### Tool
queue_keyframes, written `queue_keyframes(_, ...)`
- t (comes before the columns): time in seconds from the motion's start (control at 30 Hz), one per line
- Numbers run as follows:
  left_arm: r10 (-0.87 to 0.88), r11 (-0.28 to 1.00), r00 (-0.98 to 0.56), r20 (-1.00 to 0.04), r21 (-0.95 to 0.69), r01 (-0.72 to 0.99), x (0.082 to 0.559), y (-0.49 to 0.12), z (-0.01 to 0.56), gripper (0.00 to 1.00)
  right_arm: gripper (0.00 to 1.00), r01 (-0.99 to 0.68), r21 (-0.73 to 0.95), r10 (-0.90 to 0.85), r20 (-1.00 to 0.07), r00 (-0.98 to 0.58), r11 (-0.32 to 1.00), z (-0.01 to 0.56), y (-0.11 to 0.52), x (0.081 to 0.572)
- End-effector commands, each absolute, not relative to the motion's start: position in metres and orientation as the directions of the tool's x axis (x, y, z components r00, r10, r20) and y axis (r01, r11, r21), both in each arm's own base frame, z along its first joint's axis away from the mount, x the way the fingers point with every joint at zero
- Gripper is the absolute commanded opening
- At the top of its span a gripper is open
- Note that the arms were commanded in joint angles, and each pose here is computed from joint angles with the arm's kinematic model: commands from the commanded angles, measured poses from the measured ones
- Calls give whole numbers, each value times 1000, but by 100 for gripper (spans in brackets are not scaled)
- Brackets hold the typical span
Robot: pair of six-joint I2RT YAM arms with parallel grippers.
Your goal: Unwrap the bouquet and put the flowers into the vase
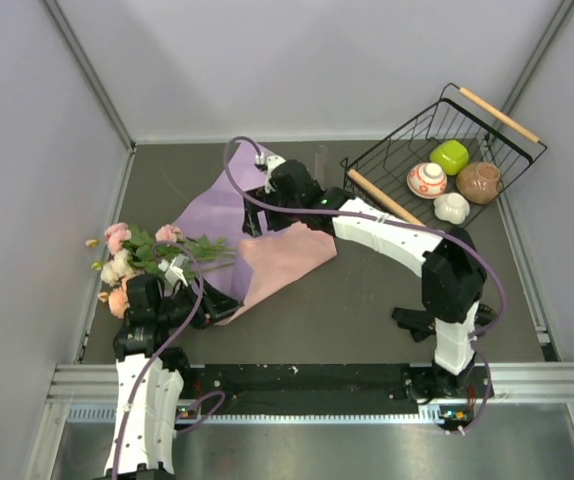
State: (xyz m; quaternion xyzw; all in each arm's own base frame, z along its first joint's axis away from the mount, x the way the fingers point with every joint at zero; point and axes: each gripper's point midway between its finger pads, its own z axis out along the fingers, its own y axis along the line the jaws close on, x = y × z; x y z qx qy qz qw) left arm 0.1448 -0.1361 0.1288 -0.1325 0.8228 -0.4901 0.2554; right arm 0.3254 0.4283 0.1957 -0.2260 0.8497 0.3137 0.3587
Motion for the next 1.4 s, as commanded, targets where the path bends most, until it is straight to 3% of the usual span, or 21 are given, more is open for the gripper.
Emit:
queue_keyframes(0.0,-443,496,-817,-370,-860,120,147,-137,147,68,82,-610,388,-213,-697,-685,691,174,436,326)
queue_keyframes(0.43,-452,522,-774,-444,-835,174,159,-133,170,75,78,-601,381,-269,-639,-721,703,143,389,280)
queue_keyframes(0.5,-465,555,-727,-505,-806,205,169,-127,187,75,78,-610,390,-244,-668,-703,689,158,379,270)
queue_keyframes(0.73,-476,707,-562,-676,-675,213,199,-99,235,73,79,-564,405,-237,-620,-748,720,125,324,219)
queue_keyframes(1.37,-522,686,-575,-630,-711,156,204,-97,230,66,83,-587,385,-281,-610,-741,712,104,281,177)
